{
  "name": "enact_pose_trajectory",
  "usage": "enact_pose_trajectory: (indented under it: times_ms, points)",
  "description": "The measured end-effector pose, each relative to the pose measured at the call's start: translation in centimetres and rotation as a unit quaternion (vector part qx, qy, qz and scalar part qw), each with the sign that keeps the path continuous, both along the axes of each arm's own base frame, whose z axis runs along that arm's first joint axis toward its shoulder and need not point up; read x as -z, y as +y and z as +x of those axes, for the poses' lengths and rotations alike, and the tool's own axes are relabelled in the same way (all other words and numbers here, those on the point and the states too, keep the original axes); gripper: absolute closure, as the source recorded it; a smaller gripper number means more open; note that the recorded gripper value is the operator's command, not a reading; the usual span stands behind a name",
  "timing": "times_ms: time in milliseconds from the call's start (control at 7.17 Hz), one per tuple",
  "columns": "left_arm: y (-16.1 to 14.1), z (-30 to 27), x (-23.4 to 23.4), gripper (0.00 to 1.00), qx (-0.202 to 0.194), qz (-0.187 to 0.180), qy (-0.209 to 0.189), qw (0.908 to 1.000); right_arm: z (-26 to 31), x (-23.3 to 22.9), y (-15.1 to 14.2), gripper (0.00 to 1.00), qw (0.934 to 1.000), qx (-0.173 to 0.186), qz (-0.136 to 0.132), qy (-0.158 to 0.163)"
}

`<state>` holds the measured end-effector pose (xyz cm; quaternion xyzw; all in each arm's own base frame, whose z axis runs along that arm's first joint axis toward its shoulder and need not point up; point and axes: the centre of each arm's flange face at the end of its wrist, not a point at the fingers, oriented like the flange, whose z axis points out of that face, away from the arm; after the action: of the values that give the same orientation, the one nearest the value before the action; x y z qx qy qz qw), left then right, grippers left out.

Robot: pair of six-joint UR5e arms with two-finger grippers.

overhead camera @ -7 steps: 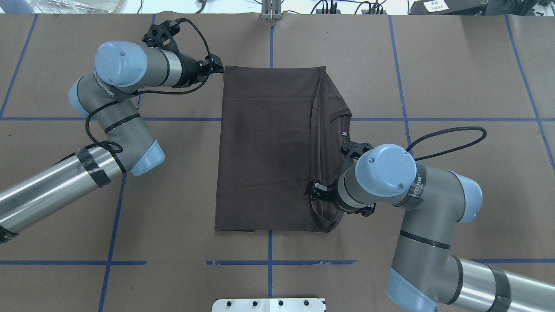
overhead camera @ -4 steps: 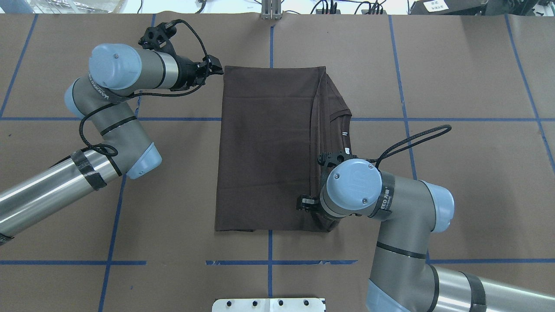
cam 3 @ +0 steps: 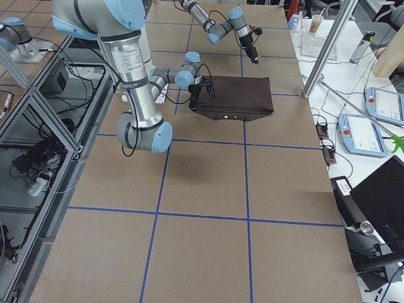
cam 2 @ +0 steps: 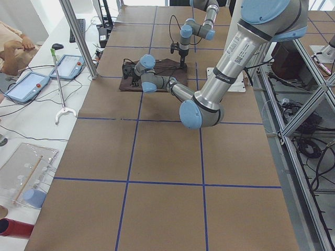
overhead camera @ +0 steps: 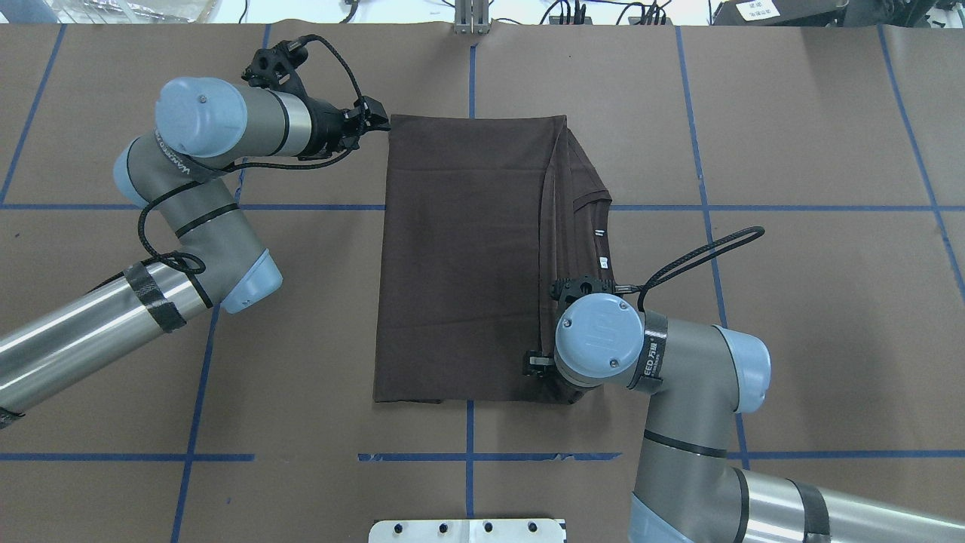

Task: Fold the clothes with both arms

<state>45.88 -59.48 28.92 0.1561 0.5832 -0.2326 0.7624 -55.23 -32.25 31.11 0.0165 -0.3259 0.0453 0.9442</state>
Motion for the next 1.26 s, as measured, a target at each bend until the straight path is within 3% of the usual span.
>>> enact_pose_trajectory:
  times_ms: [418,558,697,837,976,1255]
  points:
    - [0.2,-0.1,0.5,0.32,-0.002,0.001,0.002,1.0,6.1,-3.6,0.5,0.0,0.9994,0.017,0.016,0.024]
    - [0.4,-0.3,1.1,0.32,-0.007,0.003,0.007,0.9999,6.1,-2.3,0.9,0.0,0.9998,0.007,0.012,0.012]
    - [0.7,-0.6,1.5,0.32,-0.013,0.005,0.012,0.9998,5.5,-0.8,1.0,0.01,0.9995,-0.028,-0.011,-0.005]
    - [1.0,-1.1,1.8,0.32,-0.015,0.007,0.016,0.9997,4.9,0.5,1.0,0.12,0.9944,-0.091,-0.05,-0.021]
    - [1.3,-1.3,1.8,0.32,-0.016,0.008,0.018,0.9997,4.3,1.4,1.3,0.27,0.9829,-0.157,-0.09,-0.034]
    - [1.5,-1.6,2.0,0.32,-0.016,0.009,0.021,0.9996,2.8,1.7,2.2,0.31,0.9542,-0.249,-0.157,-0.055]
